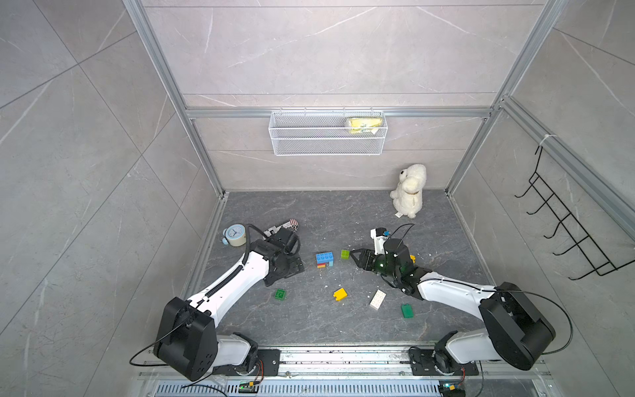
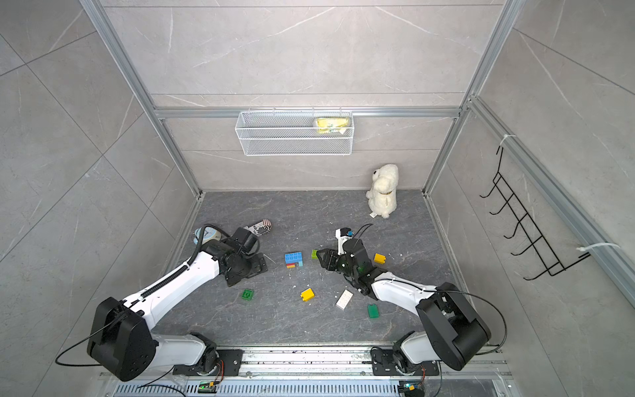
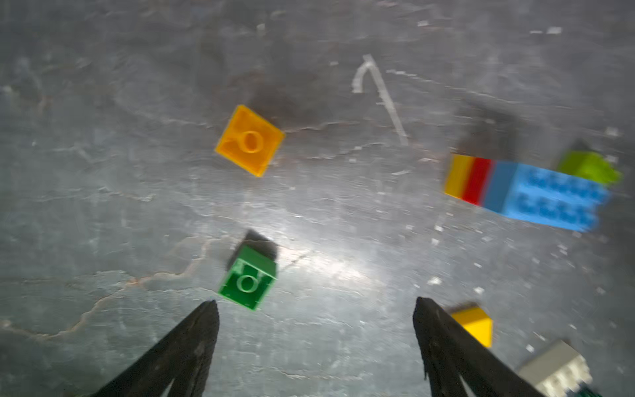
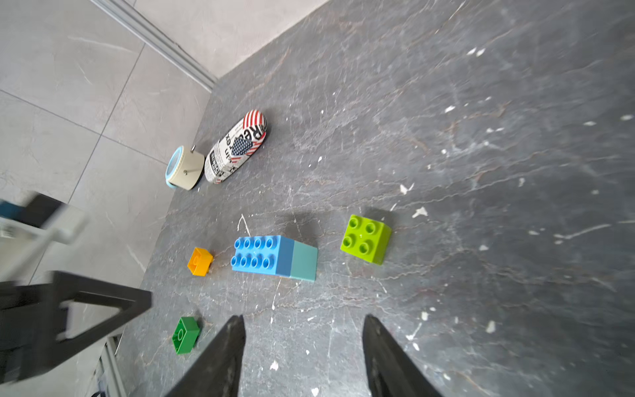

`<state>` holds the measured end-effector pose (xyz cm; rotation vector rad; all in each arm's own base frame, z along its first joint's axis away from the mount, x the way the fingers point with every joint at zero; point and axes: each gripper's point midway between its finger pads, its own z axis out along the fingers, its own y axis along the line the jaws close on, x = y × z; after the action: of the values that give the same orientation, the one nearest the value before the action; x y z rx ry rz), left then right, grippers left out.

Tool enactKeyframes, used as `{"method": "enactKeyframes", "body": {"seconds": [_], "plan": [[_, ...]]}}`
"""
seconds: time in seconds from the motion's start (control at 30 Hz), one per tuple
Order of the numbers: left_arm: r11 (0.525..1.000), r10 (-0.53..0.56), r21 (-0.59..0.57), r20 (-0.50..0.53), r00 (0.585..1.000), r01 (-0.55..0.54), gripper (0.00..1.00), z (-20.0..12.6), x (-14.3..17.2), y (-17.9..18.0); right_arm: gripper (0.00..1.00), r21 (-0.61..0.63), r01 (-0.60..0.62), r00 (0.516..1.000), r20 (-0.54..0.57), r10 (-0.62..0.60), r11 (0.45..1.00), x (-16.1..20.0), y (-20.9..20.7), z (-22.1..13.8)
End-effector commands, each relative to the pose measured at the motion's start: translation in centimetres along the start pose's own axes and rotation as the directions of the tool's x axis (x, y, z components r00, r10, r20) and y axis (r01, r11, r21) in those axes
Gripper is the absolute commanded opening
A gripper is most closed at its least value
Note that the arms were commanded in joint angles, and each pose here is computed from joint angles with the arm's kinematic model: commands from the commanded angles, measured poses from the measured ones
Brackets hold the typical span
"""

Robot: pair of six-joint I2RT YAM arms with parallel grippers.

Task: Assemble the letter h with lego
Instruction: Adjust the lego brick at the center of the board.

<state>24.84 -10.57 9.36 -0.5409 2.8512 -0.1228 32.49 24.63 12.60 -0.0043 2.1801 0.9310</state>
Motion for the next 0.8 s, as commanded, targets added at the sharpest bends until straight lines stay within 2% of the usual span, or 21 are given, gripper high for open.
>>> {"method": "enactKeyframes", "body": {"seconds": [0.0, 0.13, 0.23, 0.37, 0.5, 0.77], "plan": [[1.000, 0.027, -0.001, 0.005, 1.000, -0.027, 0.91, 0.7, -1.0, 0.7, 0.57, 0.006, 0.013, 0.998, 0.062, -0.013, 1.000, -1.0, -0.1, -0.6], [0.998, 0.041, -0.051, 0.008, 0.999, -0.040, 0.88, 2.4, -2.4, 1.8, 0.57, -0.014, 0.023, 0.997, 0.067, -0.022, 1.000, -1.1, 0.4, -0.8], [0.999, 0.019, -0.027, 0.008, 1.000, -0.019, 0.84, 3.6, -3.5, 1.7, 0.57, -0.030, 0.031, 0.997, 0.075, -0.029, 0.999, -1.2, 0.7, -1.1], [0.999, 0.046, -0.012, -0.015, 0.999, -0.046, 0.78, 5.3, -4.4, 0.8, 0.56, -0.033, 0.040, 0.996, 0.079, -0.038, 0.999, -1.3, 0.8, -1.3], [0.997, 0.077, -0.030, -0.013, 0.997, -0.078, 0.77, 6.0, -5.0, 0.7, 0.56, -0.038, 0.049, 0.995, 0.089, -0.046, 0.998, -1.5, 1.0, -1.5], [0.984, 0.116, -0.141, 0.010, 0.993, -0.113, 0.74, 6.7, -6.1, 2.1, 0.55, -0.041, 0.052, 0.995, 0.087, -0.048, 0.998, -1.6, 1.1, -1.4]]}}
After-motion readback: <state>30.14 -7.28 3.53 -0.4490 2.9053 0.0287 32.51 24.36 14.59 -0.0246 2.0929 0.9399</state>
